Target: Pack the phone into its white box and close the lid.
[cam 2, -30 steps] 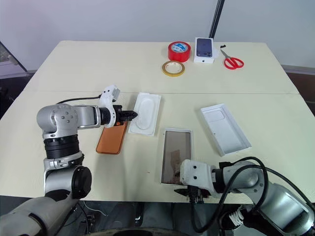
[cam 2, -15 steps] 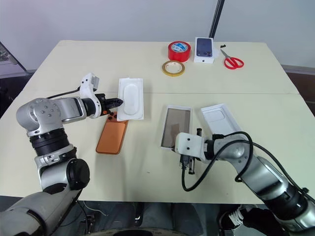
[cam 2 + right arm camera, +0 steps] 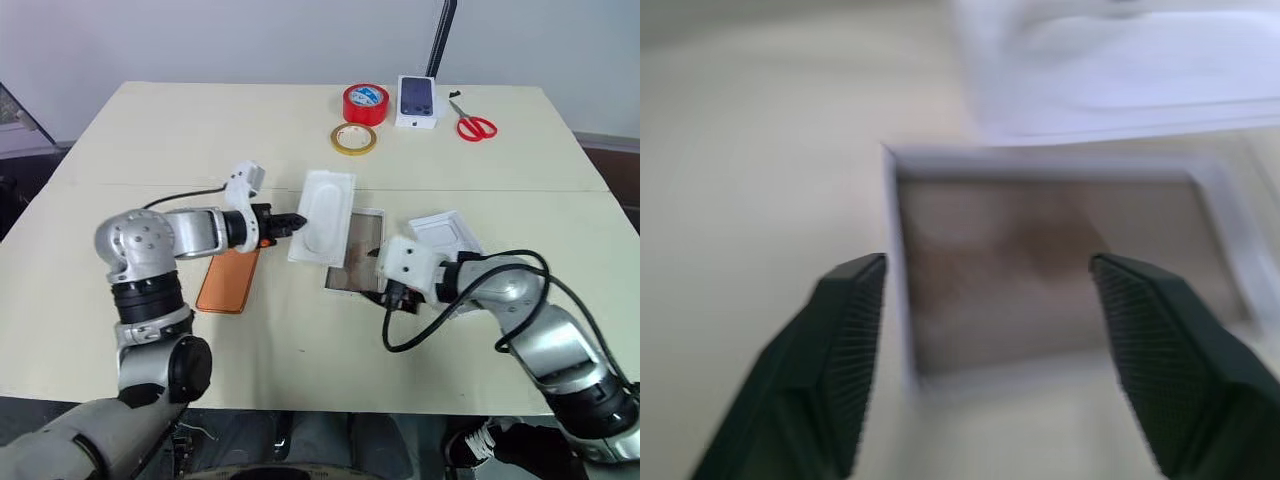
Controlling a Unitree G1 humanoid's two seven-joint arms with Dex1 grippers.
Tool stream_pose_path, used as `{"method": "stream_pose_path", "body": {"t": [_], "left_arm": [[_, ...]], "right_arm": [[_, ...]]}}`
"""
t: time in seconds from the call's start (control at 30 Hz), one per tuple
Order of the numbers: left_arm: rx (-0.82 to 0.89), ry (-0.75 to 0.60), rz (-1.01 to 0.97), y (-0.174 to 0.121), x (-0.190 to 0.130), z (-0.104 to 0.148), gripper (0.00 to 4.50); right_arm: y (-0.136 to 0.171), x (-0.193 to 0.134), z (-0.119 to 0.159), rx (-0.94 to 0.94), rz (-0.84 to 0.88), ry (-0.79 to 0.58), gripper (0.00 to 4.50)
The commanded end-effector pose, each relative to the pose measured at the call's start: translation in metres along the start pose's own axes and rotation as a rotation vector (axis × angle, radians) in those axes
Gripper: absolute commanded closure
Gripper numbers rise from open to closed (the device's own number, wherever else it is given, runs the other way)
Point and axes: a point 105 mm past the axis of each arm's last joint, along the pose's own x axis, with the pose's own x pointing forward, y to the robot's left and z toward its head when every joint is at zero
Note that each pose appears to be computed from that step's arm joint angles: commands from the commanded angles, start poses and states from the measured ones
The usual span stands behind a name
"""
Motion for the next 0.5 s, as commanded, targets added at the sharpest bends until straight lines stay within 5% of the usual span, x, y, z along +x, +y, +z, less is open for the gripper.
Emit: {"method": "stream_pose_path", "body": {"t": [0.03, 0.3, 0.47, 0.5], "left_arm": [[0.016, 0.026, -0.012, -0.013, 0.009, -0.006, 4.5], [-0.005, 0.062, -0.027, -0.024, 0.021, -0.014, 4.5], [0.009, 0.047, -0.065, -0.031, 0.018, -0.01, 2.49], [0.009, 0.033, -0.073, -0.03, 0.015, -0.007, 1.94]], "right_arm": [[-0.009, -0.011, 0.005, -0.027, -0.054, -0.005, 1.09], [-0.009, -0.013, 0.003, -0.027, -0.075, 0.006, 1.09], [-0.018, -0.011, 0.001, -0.029, -0.127, 0.014, 1.03], [-0.022, -0.011, 0.0, -0.028, -0.144, 0.019, 1.43]]}}
